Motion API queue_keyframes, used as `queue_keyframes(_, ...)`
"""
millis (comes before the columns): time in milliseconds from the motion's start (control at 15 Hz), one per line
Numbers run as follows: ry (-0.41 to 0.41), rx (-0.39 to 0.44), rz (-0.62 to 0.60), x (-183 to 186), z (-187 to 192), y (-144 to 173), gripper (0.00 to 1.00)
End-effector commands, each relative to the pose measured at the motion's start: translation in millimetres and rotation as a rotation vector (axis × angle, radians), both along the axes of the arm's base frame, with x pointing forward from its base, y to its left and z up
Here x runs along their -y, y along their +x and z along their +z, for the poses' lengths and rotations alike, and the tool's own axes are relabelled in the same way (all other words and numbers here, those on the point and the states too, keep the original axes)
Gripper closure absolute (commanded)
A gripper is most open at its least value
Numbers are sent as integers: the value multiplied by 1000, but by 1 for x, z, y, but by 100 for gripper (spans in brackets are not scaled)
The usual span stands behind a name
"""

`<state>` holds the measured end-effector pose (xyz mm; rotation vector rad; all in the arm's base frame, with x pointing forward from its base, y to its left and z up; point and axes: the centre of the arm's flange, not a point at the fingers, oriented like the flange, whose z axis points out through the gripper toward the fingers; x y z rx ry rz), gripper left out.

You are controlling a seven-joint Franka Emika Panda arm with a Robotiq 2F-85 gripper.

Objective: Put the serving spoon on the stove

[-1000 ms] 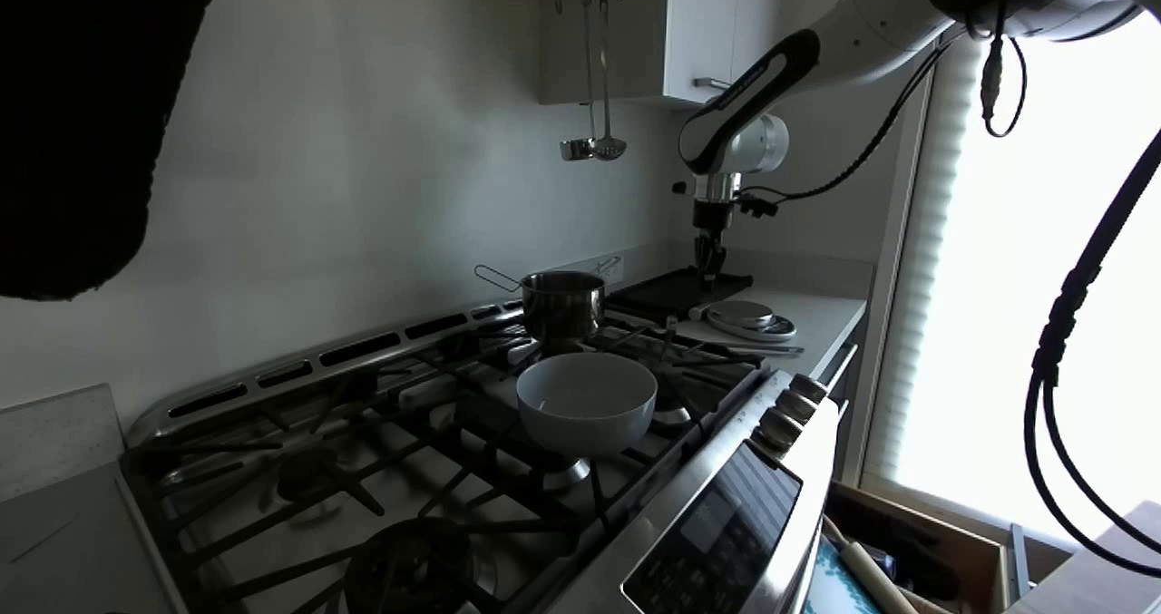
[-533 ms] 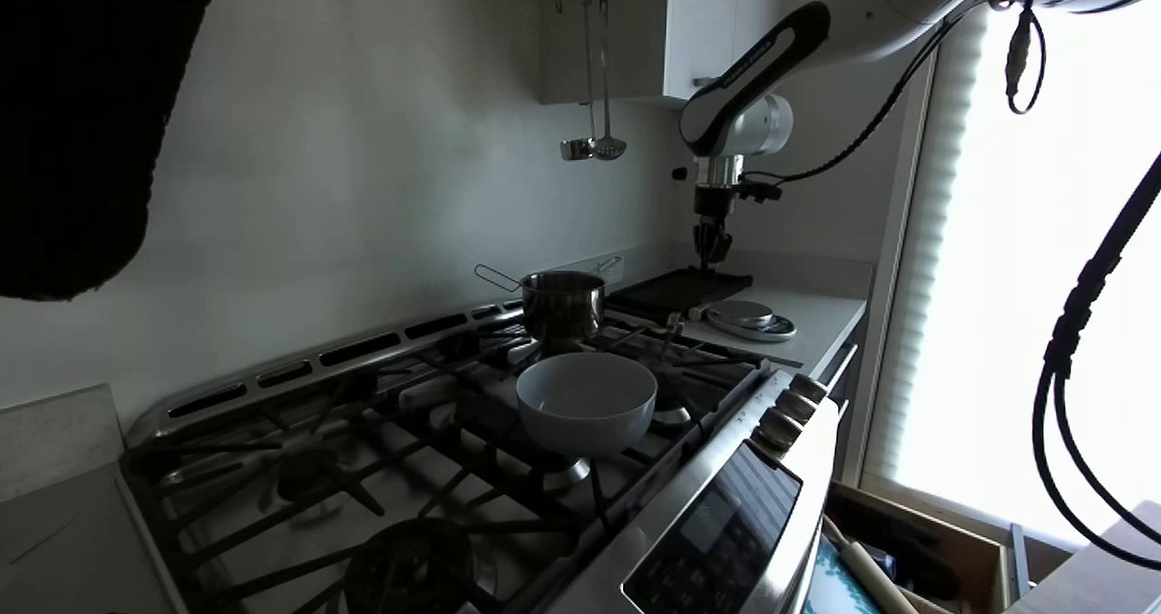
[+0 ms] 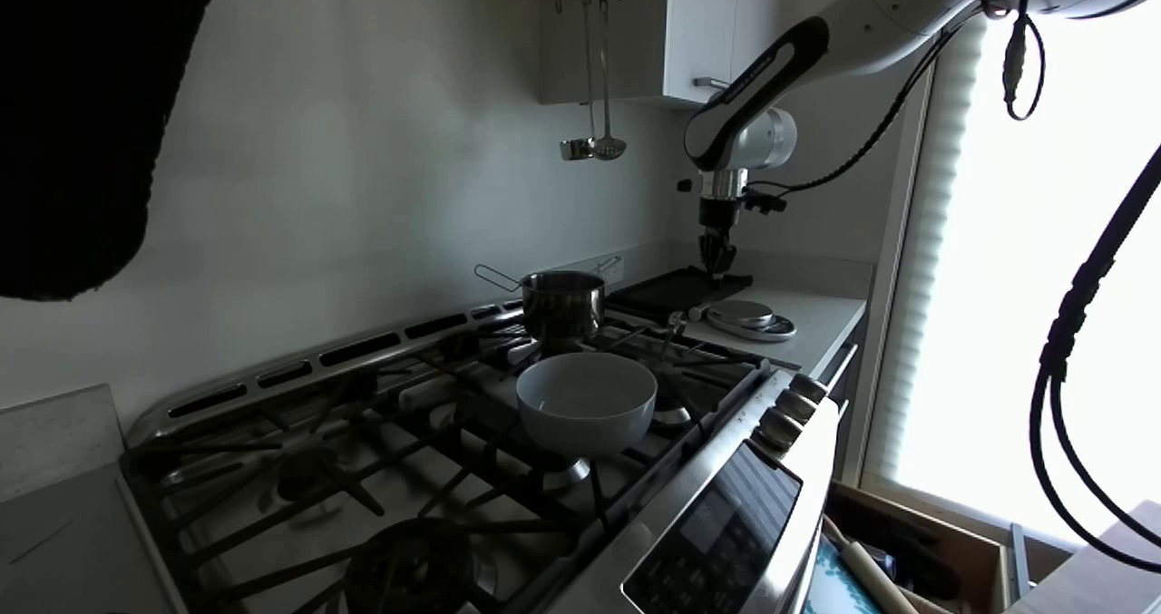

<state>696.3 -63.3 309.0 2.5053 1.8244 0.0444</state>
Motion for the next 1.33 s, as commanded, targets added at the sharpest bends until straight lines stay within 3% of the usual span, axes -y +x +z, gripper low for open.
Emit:
queue_keyframes(0, 2, 21, -123, 7, -21, 7, 55)
queue_keyframes(133, 80, -18, -239, 4, -29, 14, 41)
queue_keyframes(467, 193, -25, -484, 5, -40, 38, 3)
queue_keyframes(733, 282, -34, -671, 7, -39, 42, 0)
queue_keyframes(800, 226, -14, -591, 7, -37, 33, 0)
queue_keyframes(1133, 256, -20, -646, 6, -36, 36, 0)
queue_keyframes(1267, 200, -19, -811, 7, -40, 43, 0)
